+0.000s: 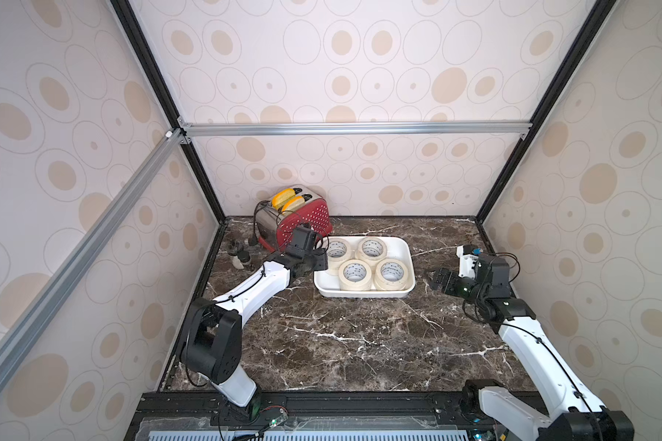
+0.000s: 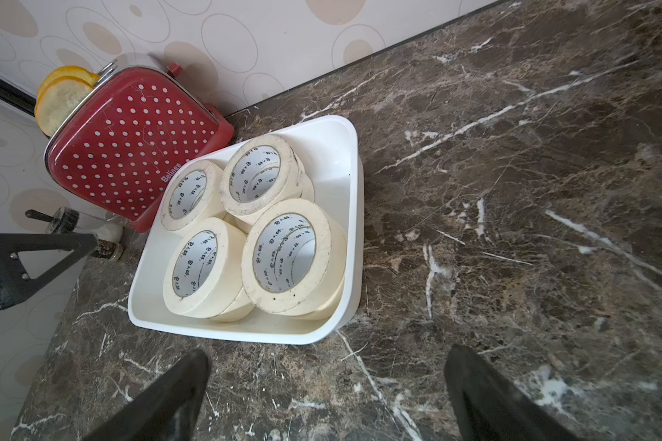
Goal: Take out the art tape in the storage box
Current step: Move the storage box to the center of the board, then pick up the art tape from the storage box.
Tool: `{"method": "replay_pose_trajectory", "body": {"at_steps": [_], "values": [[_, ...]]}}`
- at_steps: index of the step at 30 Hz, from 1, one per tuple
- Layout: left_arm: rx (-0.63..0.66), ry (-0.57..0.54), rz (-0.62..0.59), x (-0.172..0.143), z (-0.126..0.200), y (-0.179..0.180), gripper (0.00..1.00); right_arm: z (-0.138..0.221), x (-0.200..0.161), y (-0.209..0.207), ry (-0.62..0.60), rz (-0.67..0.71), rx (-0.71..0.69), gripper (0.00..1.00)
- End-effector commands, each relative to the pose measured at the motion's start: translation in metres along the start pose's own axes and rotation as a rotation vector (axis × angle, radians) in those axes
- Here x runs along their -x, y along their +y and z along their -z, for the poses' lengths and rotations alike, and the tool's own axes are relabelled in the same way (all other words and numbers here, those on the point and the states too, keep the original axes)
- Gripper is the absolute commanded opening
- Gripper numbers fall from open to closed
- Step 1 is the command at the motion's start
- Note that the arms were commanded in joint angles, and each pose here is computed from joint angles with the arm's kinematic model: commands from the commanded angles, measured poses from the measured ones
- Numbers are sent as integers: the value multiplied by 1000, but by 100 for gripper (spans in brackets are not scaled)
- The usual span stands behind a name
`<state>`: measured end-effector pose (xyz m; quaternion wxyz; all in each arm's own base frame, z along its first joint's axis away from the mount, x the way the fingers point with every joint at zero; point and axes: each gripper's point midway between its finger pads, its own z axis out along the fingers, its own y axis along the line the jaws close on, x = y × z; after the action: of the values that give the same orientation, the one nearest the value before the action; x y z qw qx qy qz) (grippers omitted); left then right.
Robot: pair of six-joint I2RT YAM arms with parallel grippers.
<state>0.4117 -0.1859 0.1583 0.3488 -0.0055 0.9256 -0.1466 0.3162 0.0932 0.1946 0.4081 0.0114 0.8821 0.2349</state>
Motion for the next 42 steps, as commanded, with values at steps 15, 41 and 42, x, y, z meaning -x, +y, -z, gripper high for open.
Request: {"method": "replay_pose_trajectory", "body": {"at_steps": [15, 41, 42], "values": [[-62, 219, -90, -50, -48, -54, 71, 3, -8, 6, 37, 15, 22, 100], [-35, 228, -99, -51, -63, -51, 16, -3, -10, 4, 54, 0, 14, 100], [-36, 216, -97, -48, -60, -52, 14, -2, -10, 4, 52, 3, 14, 100]]}}
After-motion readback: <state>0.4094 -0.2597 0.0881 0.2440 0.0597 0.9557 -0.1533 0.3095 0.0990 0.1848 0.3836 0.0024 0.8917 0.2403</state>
